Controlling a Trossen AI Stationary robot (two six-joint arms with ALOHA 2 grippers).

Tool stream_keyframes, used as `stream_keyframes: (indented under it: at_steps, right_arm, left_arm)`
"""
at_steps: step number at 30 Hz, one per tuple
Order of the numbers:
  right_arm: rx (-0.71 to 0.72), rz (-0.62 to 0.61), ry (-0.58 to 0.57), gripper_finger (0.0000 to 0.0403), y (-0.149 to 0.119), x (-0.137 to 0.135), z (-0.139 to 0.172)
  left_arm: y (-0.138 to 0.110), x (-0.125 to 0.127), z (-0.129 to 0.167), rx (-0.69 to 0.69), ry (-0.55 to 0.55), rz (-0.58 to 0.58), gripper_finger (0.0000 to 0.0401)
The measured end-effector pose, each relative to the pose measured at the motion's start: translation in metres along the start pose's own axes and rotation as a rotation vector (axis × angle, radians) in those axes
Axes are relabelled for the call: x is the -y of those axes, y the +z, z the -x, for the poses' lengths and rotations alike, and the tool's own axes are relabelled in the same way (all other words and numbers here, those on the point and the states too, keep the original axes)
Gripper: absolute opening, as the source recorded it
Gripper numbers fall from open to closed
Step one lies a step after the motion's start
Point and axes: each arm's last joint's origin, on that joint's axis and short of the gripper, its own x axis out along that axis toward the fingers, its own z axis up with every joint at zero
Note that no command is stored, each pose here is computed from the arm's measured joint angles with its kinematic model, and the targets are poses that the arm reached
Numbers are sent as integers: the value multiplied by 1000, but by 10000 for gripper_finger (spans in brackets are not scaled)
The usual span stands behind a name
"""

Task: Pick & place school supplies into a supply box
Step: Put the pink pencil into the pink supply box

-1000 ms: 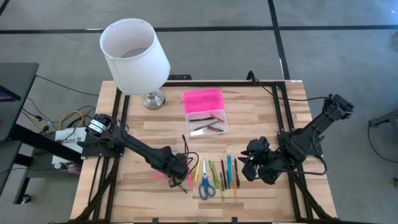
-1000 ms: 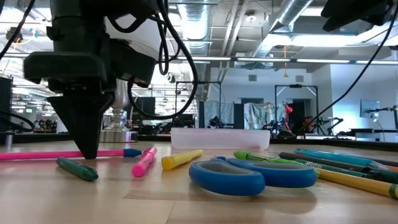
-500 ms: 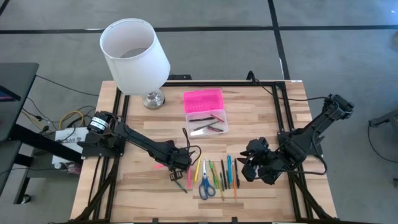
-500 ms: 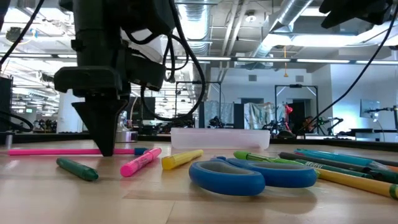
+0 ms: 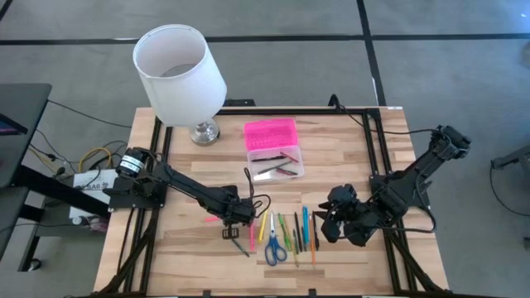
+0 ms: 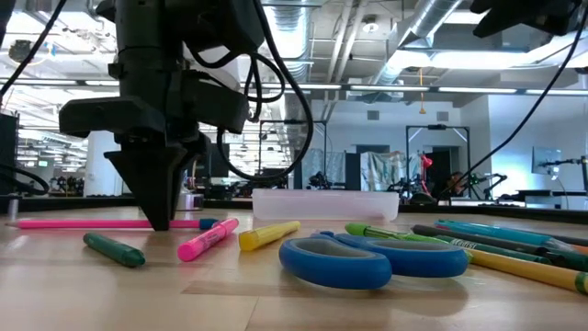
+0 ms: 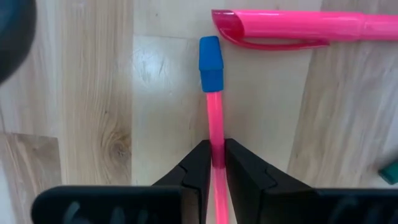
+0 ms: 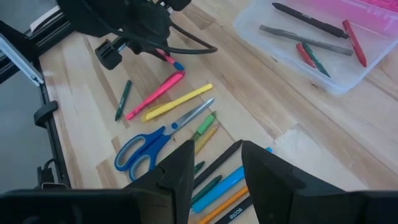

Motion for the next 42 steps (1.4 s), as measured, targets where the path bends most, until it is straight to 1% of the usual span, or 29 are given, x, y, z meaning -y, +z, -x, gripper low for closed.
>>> stream_keyframes:
  at_steps: [6, 12, 16, 20, 24, 28, 31, 34, 38, 42]
  right_arm:
    - [-2, 12, 1, 125, -3, -1, 0]
    - [-8, 30, 4, 125, -7, -3, 2]
    - [-8, 39, 8, 125, -9, -4, 3]
    - [-8, 39, 8, 125, -9, -4, 3]
    - [-8, 40, 8, 125, -9, -4, 3]
    - [-9, 40, 8, 125, -9, -4, 3]
    - [-9, 41, 8, 125, -9, -4, 3]
    - [-9, 46, 8, 125, -9, -4, 3]
    - [-11, 52, 11, 125, -10, -4, 4]
    - [-14, 61, 16, 125, -12, -5, 5]
  left_arm:
    - [2, -6, -1, -10, -36, -19, 37]
    - [5, -14, -2, -16, -53, -2, 9]
    - [7, -19, -2, -20, -61, 15, 12]
    - [8, -22, -2, -22, -61, 60, 14]
    - [11, -22, 2, -26, -53, 69, 5]
    - [15, -24, 6, -22, -8, 90, 4]
    - [19, -30, 8, -7, 65, 107, 3]
    - [25, -34, 15, -5, 86, 141, 3]
    - [35, -41, 25, 2, 63, 169, 3]
    - [52, -52, 41, 53, 44, 192, 3]
